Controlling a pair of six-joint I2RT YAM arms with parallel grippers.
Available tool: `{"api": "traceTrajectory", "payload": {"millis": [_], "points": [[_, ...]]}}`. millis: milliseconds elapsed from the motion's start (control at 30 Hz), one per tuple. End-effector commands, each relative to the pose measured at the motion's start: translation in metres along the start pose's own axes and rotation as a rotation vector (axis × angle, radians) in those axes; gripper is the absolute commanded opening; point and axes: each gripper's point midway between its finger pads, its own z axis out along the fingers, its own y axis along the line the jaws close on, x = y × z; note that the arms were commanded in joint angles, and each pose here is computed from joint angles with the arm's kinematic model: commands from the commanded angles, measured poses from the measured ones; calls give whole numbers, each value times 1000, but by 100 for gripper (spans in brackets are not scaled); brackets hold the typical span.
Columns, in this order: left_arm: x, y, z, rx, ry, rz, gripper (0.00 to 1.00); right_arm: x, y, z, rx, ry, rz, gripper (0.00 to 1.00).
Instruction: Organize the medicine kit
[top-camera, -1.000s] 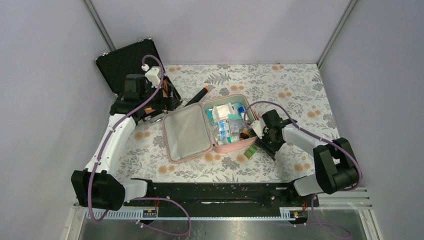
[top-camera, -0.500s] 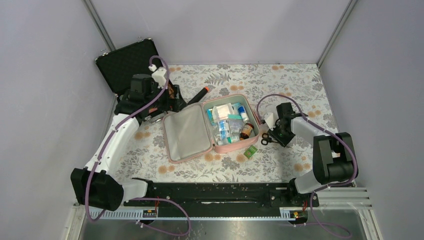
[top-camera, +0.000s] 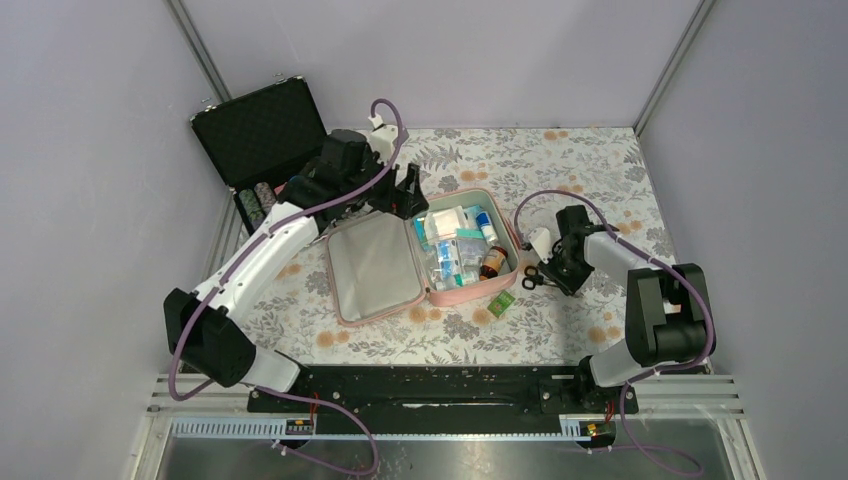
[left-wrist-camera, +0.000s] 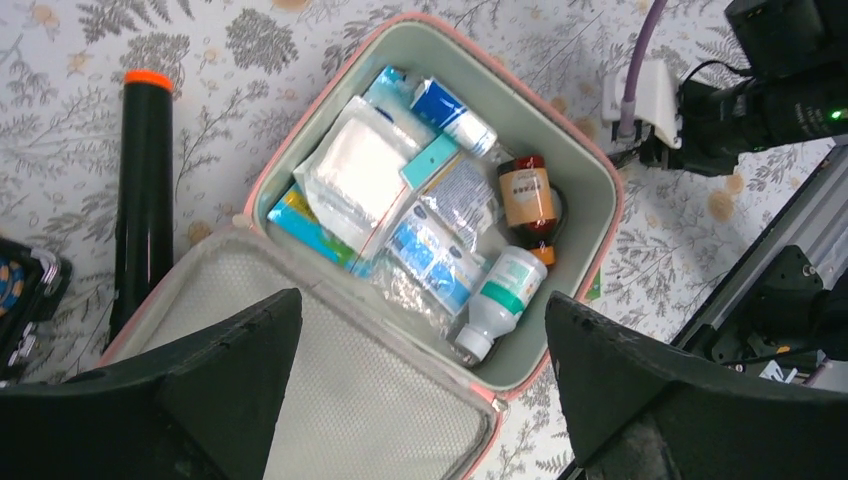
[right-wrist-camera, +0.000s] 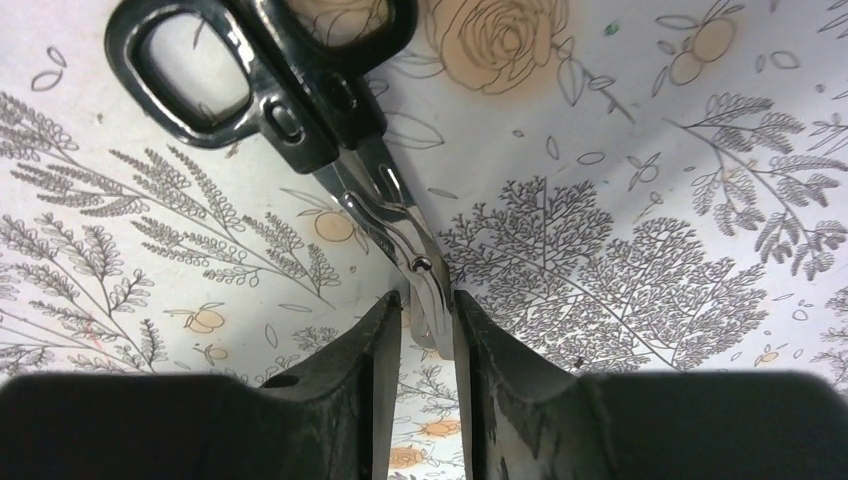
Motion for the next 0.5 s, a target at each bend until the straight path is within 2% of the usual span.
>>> {"api": "traceTrajectory", "payload": {"millis": [0, 133, 233, 367, 467], "points": [[-38, -13, 10, 24, -109, 28, 90, 23, 18, -2, -91, 89, 0, 34], [-40, -26, 27, 76, -100, -1, 89, 23, 17, -5, -119, 110, 26, 31], [-37, -32, 34, 94, -97, -5, 89, 22, 16, -6, -129, 125, 40, 22], [-32, -36, 42, 105, -78, -9, 89, 20, 14, -7, -126, 130, 63, 4], [-25, -43, 49, 121, -59, -12, 89, 19, 13, -7, -121, 124, 100, 0]]}}
